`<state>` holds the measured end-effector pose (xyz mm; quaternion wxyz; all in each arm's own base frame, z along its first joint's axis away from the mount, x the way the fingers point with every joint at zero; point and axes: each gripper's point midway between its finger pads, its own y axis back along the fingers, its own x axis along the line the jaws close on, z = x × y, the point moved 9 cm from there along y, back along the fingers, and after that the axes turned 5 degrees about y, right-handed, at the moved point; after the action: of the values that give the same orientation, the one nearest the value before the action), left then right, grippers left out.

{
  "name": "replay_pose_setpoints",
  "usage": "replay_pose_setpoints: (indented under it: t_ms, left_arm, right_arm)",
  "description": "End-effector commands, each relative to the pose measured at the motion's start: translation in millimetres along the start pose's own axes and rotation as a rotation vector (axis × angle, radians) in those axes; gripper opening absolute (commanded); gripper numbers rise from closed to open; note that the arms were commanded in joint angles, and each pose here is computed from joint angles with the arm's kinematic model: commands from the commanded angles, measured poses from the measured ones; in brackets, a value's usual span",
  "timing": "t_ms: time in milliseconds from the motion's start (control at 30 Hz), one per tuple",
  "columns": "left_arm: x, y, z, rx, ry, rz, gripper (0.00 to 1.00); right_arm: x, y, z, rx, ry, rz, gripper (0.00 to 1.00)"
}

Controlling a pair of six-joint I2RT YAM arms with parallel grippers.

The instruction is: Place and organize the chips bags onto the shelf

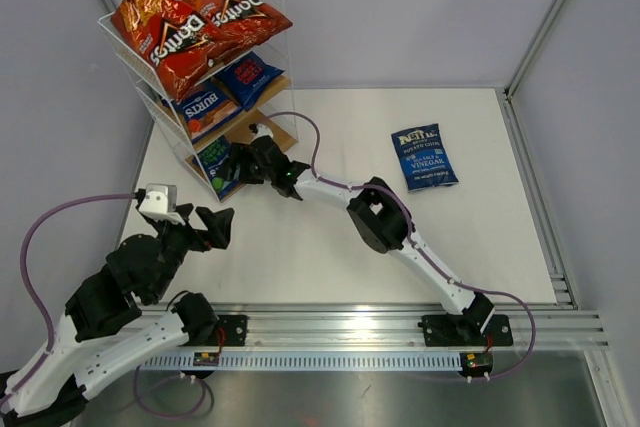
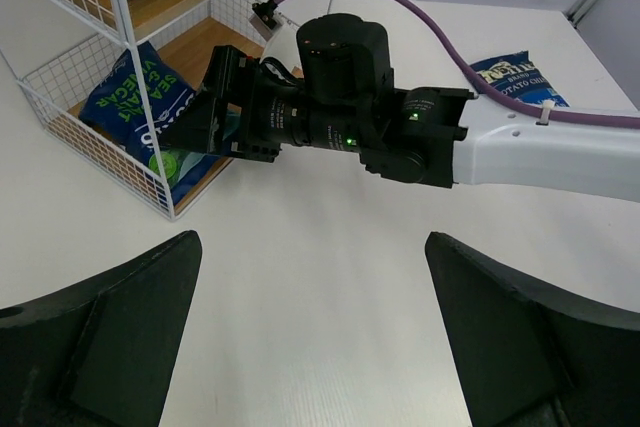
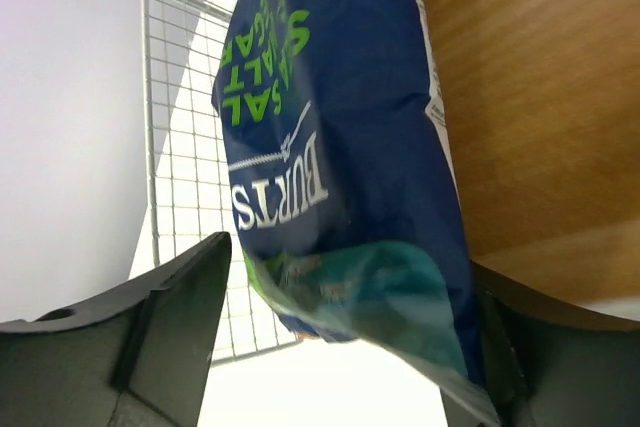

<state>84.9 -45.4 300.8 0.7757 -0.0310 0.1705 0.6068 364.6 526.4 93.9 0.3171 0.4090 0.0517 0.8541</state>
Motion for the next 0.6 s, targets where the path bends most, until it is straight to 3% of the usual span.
replay_pose_setpoints:
  t_ms: [0, 100, 567]
  left_arm:
    - [-5.9, -4.1, 3.4, -0.008, -0.009, -0.027, 0.99]
    - [-6.3, -4.2, 2.8, -0.005, -0.008, -0.031, 0.99]
    - [-3.5, -3.6, 2.5, -0.016, 0.004, -0.009, 0.99]
  right_arm:
    - [27.0, 21.9, 24.1, -0.082, 0.052, -0.012, 0.81]
    - [28.5, 35.5, 28.0, -0.091, 0.066, -0.028, 0.99]
    - [21.4, 86.3, 43.6, -0.187, 0.055, -0.081, 1.00]
